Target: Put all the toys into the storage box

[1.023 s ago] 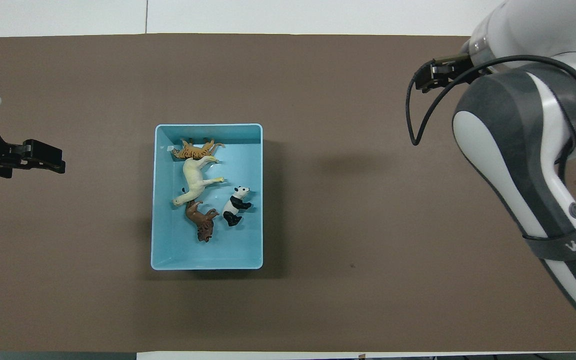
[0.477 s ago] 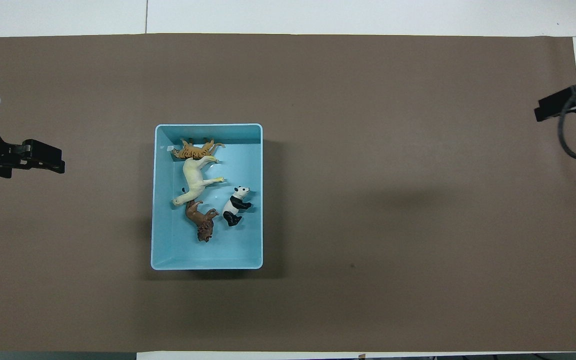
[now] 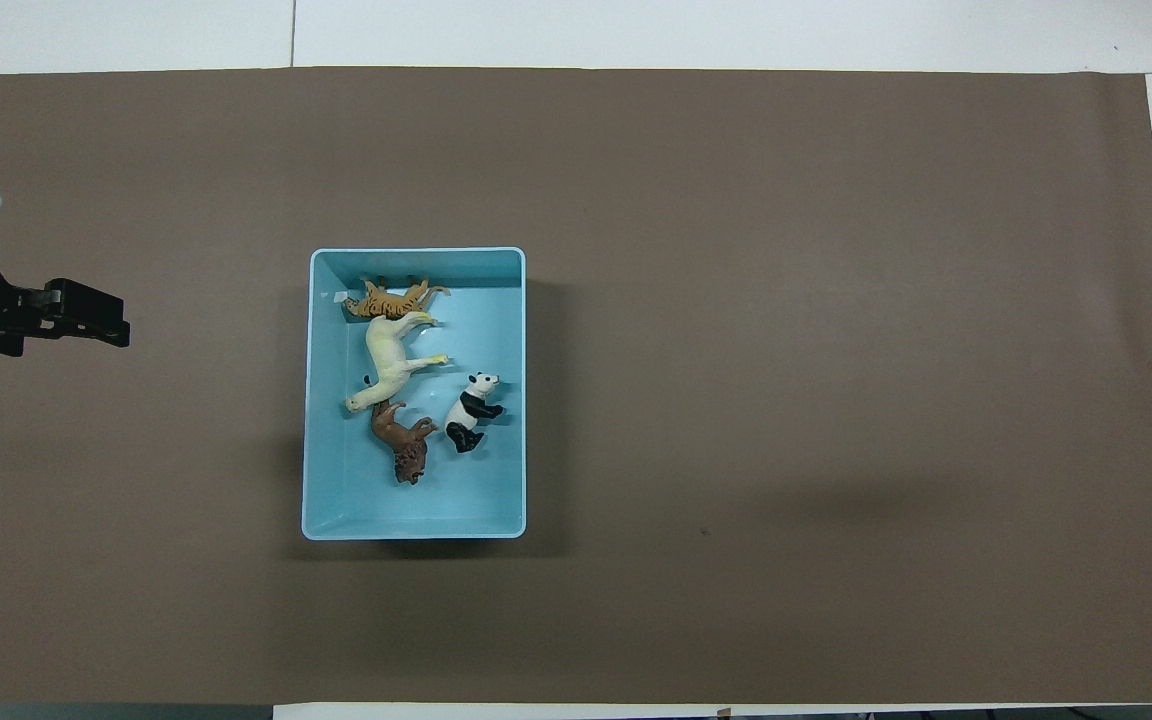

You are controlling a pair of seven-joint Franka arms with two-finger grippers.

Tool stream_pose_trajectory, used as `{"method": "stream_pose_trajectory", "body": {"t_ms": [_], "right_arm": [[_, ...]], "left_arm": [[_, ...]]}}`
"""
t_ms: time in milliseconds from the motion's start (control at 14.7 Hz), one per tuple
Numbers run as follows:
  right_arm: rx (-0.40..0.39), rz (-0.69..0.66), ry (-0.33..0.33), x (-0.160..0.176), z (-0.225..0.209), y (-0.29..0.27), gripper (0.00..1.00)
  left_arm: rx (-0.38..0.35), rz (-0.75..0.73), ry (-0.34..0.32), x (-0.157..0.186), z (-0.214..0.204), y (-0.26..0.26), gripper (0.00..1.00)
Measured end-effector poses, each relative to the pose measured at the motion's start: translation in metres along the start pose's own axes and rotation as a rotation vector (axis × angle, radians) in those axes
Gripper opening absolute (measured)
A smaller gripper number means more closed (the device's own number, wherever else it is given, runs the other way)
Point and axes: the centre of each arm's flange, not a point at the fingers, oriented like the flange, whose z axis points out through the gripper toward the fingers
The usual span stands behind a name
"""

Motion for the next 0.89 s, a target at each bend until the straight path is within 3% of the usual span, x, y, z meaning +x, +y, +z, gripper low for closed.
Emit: {"method": "stream_pose_trajectory", "body": {"t_ms": [545, 886], "right_arm": [[0.001, 0.022, -0.024, -0.003, -0.002, 0.011, 1.00], [-0.043, 0.020, -0.037, -0.003, -0.003, 0.013, 1.00]], "left_arm": [[0.000, 0.000, 0.000, 0.000, 0.000, 0.000, 1.00], [0.000, 0.000, 0.000, 0.000, 0.000, 0.000, 1.00]]}}
